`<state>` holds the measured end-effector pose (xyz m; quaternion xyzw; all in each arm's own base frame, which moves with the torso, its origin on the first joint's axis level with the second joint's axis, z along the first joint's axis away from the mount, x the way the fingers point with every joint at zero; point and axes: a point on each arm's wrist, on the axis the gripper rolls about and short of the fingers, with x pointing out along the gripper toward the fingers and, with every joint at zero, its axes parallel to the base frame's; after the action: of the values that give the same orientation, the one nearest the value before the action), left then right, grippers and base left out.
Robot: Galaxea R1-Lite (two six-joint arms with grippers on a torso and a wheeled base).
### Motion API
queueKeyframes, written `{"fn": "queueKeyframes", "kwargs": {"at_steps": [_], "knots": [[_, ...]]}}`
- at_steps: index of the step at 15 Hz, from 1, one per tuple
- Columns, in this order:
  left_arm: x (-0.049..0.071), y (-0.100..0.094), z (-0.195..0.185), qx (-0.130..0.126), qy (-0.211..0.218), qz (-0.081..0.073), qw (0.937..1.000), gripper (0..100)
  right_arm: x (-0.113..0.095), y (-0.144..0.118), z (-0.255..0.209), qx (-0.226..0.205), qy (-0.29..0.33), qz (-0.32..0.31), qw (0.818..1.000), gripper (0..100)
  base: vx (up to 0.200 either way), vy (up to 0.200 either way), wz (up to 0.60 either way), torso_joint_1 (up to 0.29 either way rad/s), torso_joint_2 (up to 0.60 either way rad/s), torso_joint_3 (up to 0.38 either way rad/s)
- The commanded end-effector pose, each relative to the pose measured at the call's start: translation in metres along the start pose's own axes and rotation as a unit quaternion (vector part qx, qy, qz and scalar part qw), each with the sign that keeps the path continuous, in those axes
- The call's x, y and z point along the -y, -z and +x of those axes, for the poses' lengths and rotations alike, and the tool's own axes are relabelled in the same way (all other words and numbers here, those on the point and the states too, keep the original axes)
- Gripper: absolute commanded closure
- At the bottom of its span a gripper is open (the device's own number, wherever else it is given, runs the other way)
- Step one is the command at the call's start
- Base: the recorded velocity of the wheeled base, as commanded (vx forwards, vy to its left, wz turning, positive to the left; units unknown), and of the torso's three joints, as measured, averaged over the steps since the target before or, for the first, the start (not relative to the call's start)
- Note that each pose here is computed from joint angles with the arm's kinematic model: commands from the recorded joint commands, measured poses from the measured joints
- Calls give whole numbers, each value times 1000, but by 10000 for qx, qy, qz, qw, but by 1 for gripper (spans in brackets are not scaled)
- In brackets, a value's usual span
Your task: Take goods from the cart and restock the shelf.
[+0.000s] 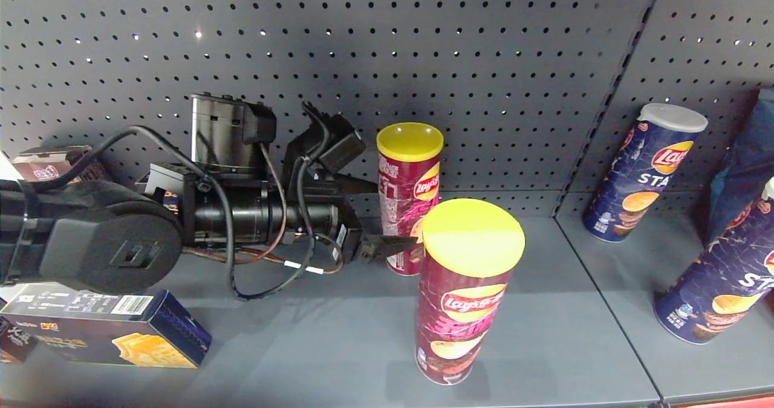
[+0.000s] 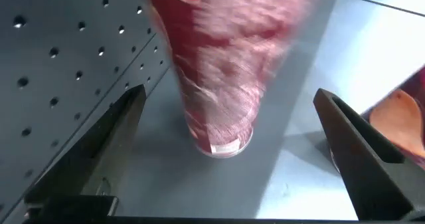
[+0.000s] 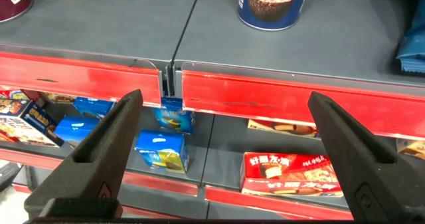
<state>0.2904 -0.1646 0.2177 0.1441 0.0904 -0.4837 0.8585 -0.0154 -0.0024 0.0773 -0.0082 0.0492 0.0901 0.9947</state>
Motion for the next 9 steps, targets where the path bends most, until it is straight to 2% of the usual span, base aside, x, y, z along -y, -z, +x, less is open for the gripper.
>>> {"fn": "queueKeyframes", "kwargs": {"at_steps": [1, 3, 6, 9], "knots": [[4, 5, -10, -136, -472, -17, 9988, 0, 0, 0, 0, -8, -4, -4, 10000, 0, 0, 0, 0, 0, 0, 0], [6, 9, -9, -138, -537, -31, 9985, 0, 0, 0, 0, -8, -4, -4, 10000, 0, 0, 0, 0, 0, 0, 0], [8, 18, -9, -310, -738, -88, 9968, 0, 0, 0, 0, -8, -4, -4, 10000, 0, 0, 0, 0, 0, 0, 0], [6, 16, -8, -297, -968, -295, 9944, 0, 0, 0, 0, -8, -4, -4, 10000, 0, 0, 0, 0, 0, 0, 0]]}}
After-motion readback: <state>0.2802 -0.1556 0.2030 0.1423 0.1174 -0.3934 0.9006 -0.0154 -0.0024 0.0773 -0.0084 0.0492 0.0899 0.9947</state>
